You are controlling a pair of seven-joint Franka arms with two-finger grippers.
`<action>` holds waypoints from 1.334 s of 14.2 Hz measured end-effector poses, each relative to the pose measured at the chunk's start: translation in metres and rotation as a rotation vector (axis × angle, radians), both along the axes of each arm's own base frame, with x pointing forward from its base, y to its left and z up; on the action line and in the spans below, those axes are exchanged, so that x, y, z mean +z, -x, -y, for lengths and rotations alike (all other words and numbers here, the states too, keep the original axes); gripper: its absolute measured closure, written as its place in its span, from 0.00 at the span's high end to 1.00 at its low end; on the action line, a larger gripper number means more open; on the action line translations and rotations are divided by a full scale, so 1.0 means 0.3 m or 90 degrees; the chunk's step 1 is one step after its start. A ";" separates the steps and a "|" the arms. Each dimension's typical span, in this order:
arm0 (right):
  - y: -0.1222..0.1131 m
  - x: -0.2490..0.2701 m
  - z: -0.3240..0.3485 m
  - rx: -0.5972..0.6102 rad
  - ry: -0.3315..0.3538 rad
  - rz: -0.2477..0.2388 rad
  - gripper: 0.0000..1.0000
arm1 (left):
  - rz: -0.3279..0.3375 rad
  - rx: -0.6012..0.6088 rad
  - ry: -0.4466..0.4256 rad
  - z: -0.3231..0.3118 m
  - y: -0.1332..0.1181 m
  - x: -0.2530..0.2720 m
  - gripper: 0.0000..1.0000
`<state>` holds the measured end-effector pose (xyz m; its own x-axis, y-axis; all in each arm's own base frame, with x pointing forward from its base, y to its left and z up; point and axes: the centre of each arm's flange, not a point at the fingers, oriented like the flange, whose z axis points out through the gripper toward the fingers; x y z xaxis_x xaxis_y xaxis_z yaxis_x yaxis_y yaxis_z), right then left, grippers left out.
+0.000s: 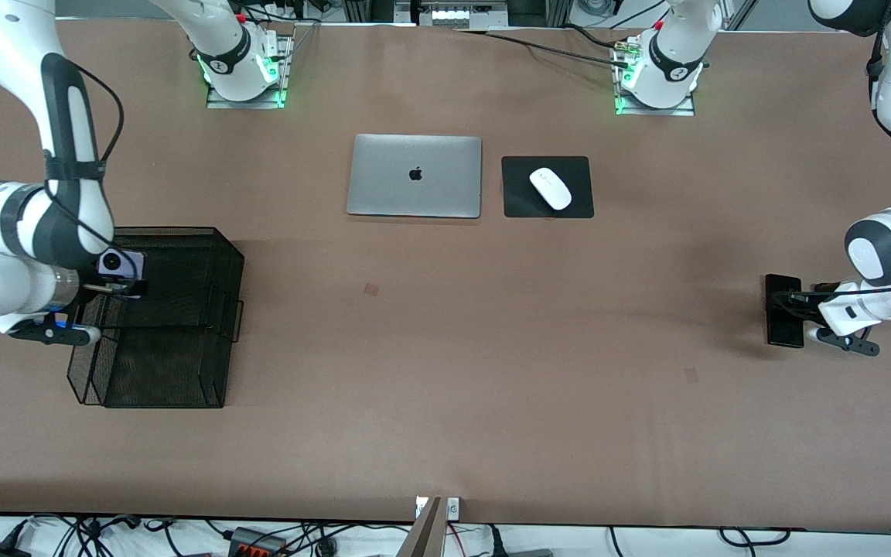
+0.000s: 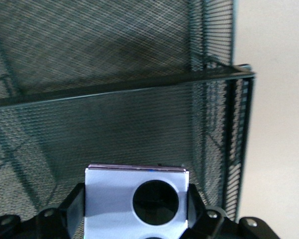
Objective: Place phones with both arms
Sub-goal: 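Carry the white phone into the basket with the right gripper, then set the black phone down with the left gripper while the right gripper releases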
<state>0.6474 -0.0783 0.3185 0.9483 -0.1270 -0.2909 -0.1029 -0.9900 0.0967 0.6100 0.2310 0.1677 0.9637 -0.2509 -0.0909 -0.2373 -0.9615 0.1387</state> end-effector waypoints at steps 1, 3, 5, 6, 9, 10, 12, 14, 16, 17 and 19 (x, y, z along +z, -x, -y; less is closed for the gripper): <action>0.000 -0.013 0.022 0.002 -0.001 0.001 0.84 | 0.000 -0.003 -0.001 0.002 -0.001 0.000 0.80; -0.006 -0.041 0.048 0.011 -0.002 0.006 0.84 | 0.000 -0.006 -0.002 0.005 -0.002 0.000 0.80; -0.011 -0.056 0.056 0.018 -0.002 0.009 0.84 | 0.000 -0.007 -0.001 0.010 -0.004 0.000 0.80; -0.013 -0.049 0.055 0.019 -0.002 0.013 0.84 | 0.000 -0.005 -0.001 0.016 -0.006 0.000 0.80; -0.035 -0.019 0.041 0.026 -0.001 0.032 1.00 | -0.037 0.025 0.010 0.095 -0.019 0.003 0.80; -0.050 0.015 0.028 0.030 -0.001 0.045 1.00 | -0.060 0.032 0.018 0.149 -0.026 0.014 0.80; -0.078 0.128 -0.009 0.043 -0.003 0.083 1.00 | -0.094 0.034 0.035 0.299 -0.056 0.083 0.80; -0.091 0.265 -0.054 0.057 -0.007 0.122 1.00 | -0.121 0.070 0.053 0.478 -0.092 0.186 0.80; -0.093 0.380 -0.088 0.073 -0.012 0.143 1.00 | -0.144 0.106 0.075 0.658 -0.119 0.274 0.80; -0.090 0.424 -0.096 0.077 -0.015 0.144 1.00 | -0.150 0.123 0.087 0.751 -0.134 0.307 0.80; -0.085 0.481 -0.102 0.078 -0.019 0.143 1.00 | -0.155 0.153 0.115 0.945 -0.157 0.360 0.80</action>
